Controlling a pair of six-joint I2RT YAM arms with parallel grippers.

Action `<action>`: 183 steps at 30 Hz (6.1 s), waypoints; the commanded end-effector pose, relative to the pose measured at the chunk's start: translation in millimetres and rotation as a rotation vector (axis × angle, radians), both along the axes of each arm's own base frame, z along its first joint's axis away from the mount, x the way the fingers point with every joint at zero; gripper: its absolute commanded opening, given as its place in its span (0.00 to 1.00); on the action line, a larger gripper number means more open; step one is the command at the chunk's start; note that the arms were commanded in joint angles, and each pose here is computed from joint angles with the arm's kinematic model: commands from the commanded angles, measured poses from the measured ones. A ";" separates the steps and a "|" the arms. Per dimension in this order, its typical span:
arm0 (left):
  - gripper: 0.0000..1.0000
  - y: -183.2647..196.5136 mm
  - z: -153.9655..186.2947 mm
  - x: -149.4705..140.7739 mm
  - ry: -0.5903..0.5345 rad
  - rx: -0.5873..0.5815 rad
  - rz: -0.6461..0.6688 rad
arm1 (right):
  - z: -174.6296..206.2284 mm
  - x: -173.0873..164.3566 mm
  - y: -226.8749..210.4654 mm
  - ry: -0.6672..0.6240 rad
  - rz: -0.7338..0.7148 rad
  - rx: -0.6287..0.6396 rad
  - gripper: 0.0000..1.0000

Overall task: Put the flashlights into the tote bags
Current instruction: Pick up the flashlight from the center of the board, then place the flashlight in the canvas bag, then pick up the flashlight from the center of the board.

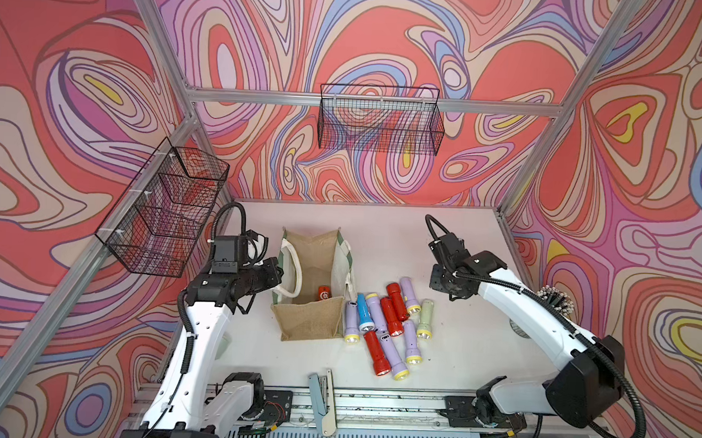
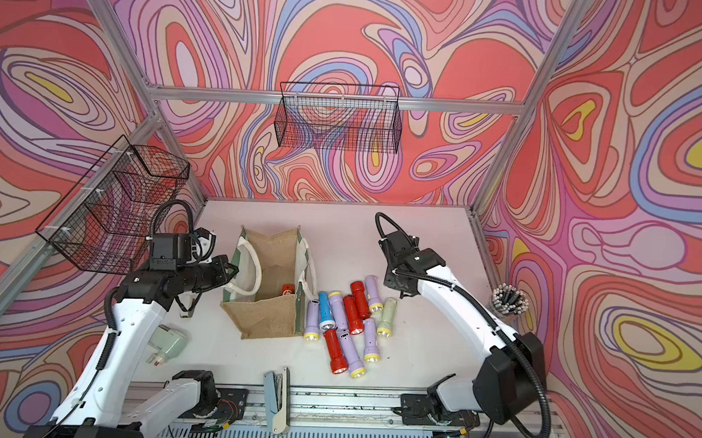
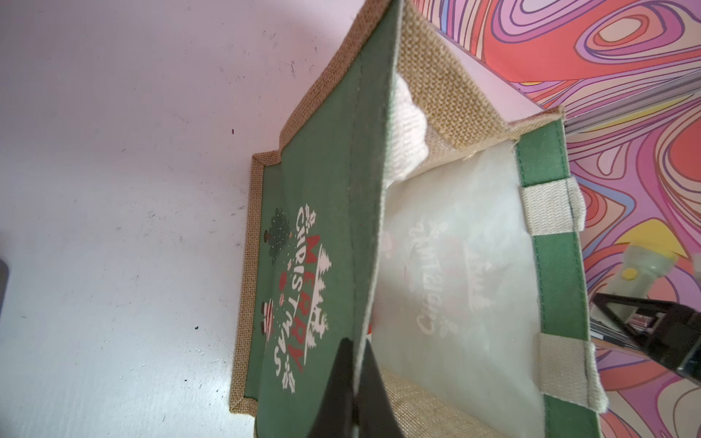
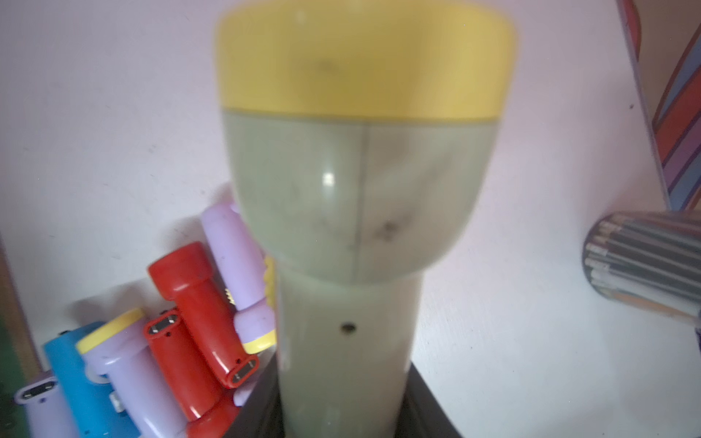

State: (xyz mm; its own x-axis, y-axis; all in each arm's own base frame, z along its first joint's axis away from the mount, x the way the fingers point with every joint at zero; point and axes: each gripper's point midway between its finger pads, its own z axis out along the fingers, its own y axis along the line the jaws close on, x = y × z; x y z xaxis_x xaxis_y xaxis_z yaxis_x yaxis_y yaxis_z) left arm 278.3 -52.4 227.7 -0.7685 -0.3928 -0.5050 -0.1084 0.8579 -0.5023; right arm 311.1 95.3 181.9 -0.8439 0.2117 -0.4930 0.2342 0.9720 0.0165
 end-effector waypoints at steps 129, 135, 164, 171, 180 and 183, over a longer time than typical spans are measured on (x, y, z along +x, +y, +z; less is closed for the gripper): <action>0.00 -12.4 -5.1 -0.7 -0.014 -0.136 0.027 | 13.8 -21.4 372.1 0.018 1.100 0.279 0.65; 0.00 -13.4 -5.3 1.1 -0.013 -0.143 0.025 | 47.5 -13.0 359.9 -0.102 1.089 0.242 0.65; 0.00 -4.0 -23.2 3.1 0.013 -0.106 0.071 | 28.1 11.4 121.0 -0.053 0.386 0.123 0.65; 0.01 -7.9 -21.6 5.6 0.005 -0.127 0.054 | -14.2 -15.7 95.8 0.075 0.303 0.094 0.65; 0.29 -5.3 -12.6 1.7 -0.013 -0.101 0.053 | -44.4 -39.5 72.2 0.177 0.243 0.043 0.66; 0.38 -0.2 -5.3 -2.1 -0.007 -0.050 0.049 | -50.3 -43.2 64.6 0.191 0.223 0.027 0.66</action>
State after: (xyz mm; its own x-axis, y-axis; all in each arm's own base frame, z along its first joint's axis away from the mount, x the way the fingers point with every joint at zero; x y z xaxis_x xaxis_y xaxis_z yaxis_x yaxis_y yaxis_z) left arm 281.0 -59.2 211.6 -0.7473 -0.4771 -0.4625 -0.1463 0.7971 -0.5858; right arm 273.1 174.9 131.9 -0.9469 -0.0184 -0.3210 -0.0360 0.9982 0.0490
